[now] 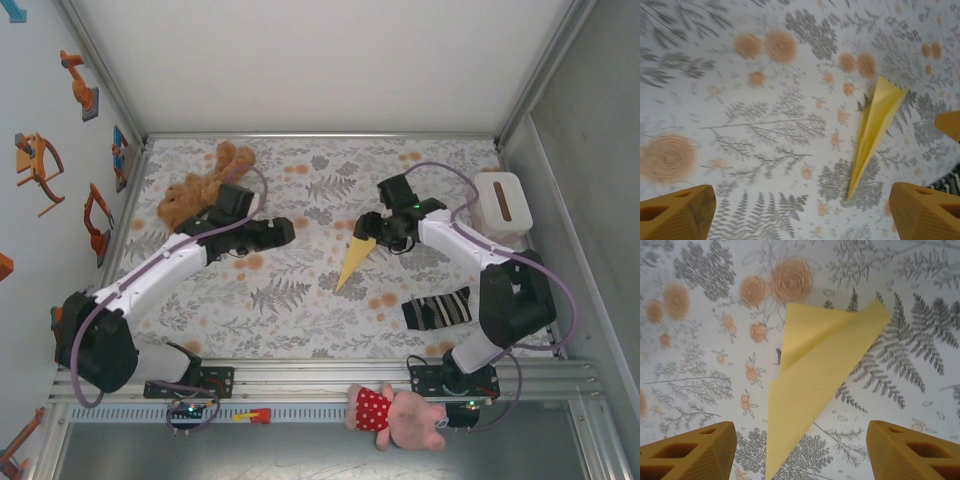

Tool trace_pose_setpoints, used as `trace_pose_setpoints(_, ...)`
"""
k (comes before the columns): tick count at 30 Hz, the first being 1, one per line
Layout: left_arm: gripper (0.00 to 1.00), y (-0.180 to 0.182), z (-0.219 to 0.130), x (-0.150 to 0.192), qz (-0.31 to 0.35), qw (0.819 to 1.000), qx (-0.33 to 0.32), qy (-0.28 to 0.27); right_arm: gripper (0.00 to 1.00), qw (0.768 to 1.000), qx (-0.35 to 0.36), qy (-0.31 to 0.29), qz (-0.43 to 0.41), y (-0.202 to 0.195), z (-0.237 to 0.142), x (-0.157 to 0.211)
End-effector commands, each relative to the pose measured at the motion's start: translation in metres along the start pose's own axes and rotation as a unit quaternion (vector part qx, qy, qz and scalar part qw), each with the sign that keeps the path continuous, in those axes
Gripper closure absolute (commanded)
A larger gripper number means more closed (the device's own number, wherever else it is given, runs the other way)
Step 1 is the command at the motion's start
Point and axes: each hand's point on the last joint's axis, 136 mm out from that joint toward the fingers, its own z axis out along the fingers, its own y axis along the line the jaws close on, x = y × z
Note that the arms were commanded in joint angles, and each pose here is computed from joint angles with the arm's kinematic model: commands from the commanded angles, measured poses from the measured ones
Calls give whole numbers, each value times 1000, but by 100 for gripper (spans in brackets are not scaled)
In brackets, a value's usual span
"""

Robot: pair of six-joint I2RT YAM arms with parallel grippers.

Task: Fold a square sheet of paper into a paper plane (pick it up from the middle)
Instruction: Turn over the paper plane at the center of the table.

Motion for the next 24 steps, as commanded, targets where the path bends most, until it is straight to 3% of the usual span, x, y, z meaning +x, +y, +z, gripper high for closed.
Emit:
trace_pose_setpoints(1,4,31,-13,1,1,998,-54,-20,32,996,84,-13,32,-6,6,3)
trace_pose_setpoints(3,1,37,-18,1,0,998,-56,-28,34,994,102,-16,41,1,13,5)
trace_pose_setpoints(13,4,54,-26,3,5,997,-60,-37,45,986,151,4,71,15,50,14)
trace_pose_setpoints(18,4,60,-22,7,3,997,-69,-36,49,981,173,-4,86,7,50,15)
trace_pose_setpoints(24,4,64,-21,9,2,996,-77,-35,61,976,193,-11,99,-1,45,15)
